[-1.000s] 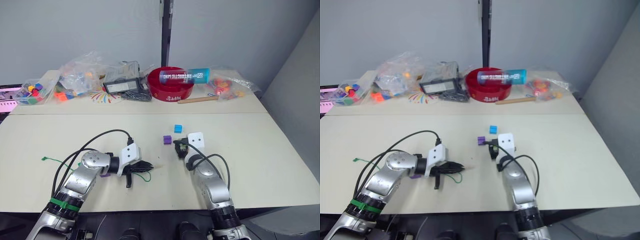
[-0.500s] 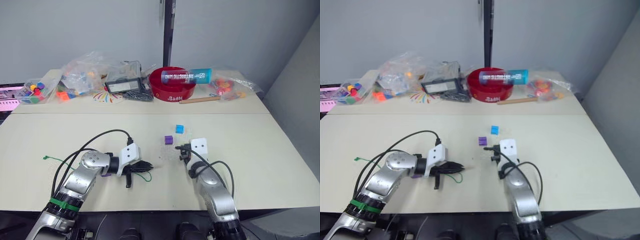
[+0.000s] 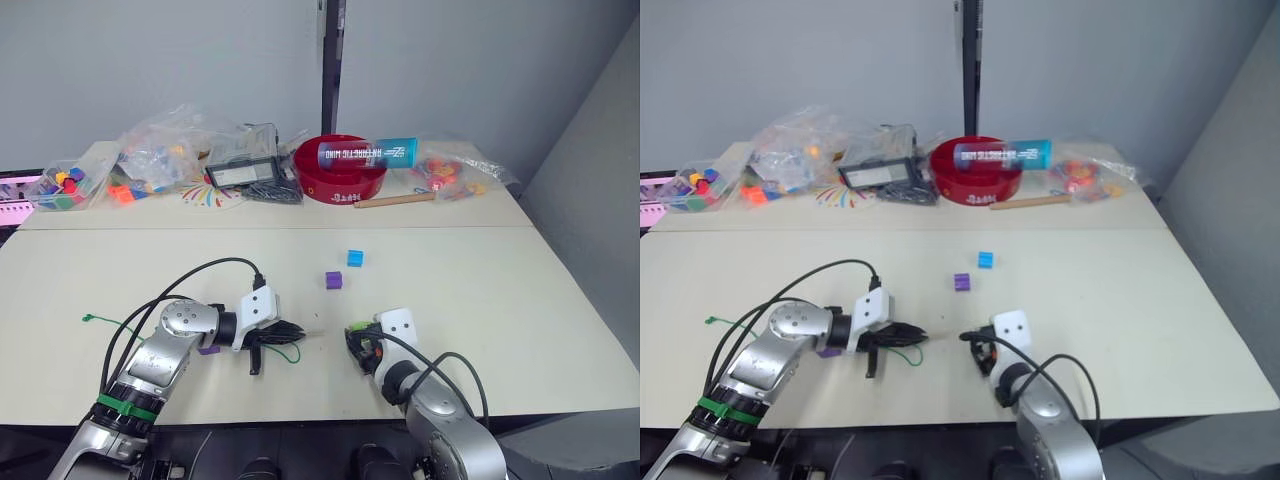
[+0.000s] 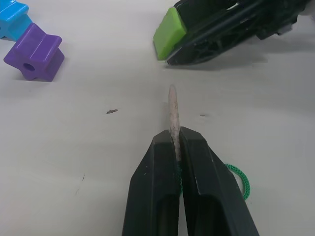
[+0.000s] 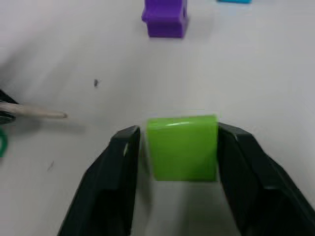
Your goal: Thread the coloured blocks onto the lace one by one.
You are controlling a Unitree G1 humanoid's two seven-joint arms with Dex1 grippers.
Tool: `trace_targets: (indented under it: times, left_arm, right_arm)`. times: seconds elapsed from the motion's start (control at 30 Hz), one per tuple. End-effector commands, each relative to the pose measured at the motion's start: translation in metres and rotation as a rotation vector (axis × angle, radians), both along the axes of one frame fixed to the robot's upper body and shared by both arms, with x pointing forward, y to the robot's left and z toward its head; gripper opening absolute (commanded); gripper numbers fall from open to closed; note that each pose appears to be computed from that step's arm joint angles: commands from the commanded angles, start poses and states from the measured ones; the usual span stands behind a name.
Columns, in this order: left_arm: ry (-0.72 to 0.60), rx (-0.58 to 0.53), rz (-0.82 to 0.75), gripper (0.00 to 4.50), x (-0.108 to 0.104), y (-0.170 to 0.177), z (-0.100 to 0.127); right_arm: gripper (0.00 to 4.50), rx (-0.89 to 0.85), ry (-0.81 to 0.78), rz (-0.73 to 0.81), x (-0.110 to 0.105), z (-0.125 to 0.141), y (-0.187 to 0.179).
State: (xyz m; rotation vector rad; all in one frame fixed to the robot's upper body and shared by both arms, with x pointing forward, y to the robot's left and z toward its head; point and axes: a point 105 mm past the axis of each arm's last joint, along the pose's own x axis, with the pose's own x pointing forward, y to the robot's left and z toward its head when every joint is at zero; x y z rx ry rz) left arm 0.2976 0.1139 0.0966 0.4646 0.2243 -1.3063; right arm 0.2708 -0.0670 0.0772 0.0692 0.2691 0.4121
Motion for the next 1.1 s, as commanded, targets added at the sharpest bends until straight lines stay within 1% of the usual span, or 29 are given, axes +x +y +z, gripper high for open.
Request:
trace_targets:
  times: [0.03,0.07,0.1,0.2,0.27,0.37,0.43,0.53,0.63,0.7,0.8,0.93,1.0,1.03,1.1]
  left_arm:
    - [-0.033,-0.012,-0.004,0.0,0.0,0.0,0.009]
    - [-0.033,-0.012,-0.003,0.0,0.0,0.001,0.008]
    - [-0.033,-0.012,-0.002,0.0,0.0,0.0,0.009]
    - [-0.034,-0.013,0.001,0.0,0.001,0.001,0.009]
    - [-0.034,-0.013,0.004,0.0,0.002,0.001,0.009]
    - [-0.034,-0.015,0.004,0.0,0.003,0.002,0.009]
    - [-0.032,-0.013,-0.005,0.0,0.001,0.002,0.01]
    - [-0.03,-0.018,-0.017,0.0,-0.002,0.0,0.013]
    - [-0.019,-0.004,-0.038,0.0,-0.009,-0.003,0.016]
    - [-0.013,0.01,-0.039,0.0,-0.012,-0.005,0.017]
    - [-0.016,0.019,-0.029,0.0,-0.016,-0.011,0.022]
    - [-0.023,0.035,-0.009,0.0,-0.017,-0.013,0.025]
    - [-0.023,0.036,-0.004,0.0,-0.017,-0.013,0.025]
    - [-0.02,0.035,-0.003,0.0,-0.017,-0.014,0.025]
    - [-0.018,0.035,-0.002,0.0,-0.018,-0.014,0.026]
  right_arm:
    - [3.89,0.008,-0.022,0.058,-0.004,0.009,-0.006]
    - [4.27,0.004,-0.038,0.076,-0.004,0.013,-0.007]
    - [4.47,-0.001,-0.052,0.096,-0.005,0.017,-0.01]
    - [4.47,-0.033,-0.118,0.278,-0.011,0.036,-0.016]
    - [4.47,-0.063,-0.139,0.392,-0.013,0.043,-0.02]
    - [4.47,-0.155,-0.143,0.685,-0.014,0.048,-0.029]
    - [4.47,-0.211,-0.151,0.801,-0.002,0.051,-0.035]
    - [4.47,-0.274,-0.16,0.928,0.014,0.053,-0.042]
    - [4.47,-0.357,-0.145,1.053,0.027,0.042,-0.046]
    - [4.47,-0.386,-0.129,1.115,0.031,0.035,-0.048]
    - [3.7,-0.398,-0.121,1.167,0.035,0.028,-0.047]
    - [2.27,-0.394,-0.108,1.169,0.042,0.019,-0.048]
    - [1.66,-0.392,-0.11,1.166,0.044,0.018,-0.048]
    - [1.17,-0.393,-0.112,1.166,0.045,0.017,-0.047]
    - [0.61,-0.397,-0.112,1.162,0.046,0.016,-0.047]
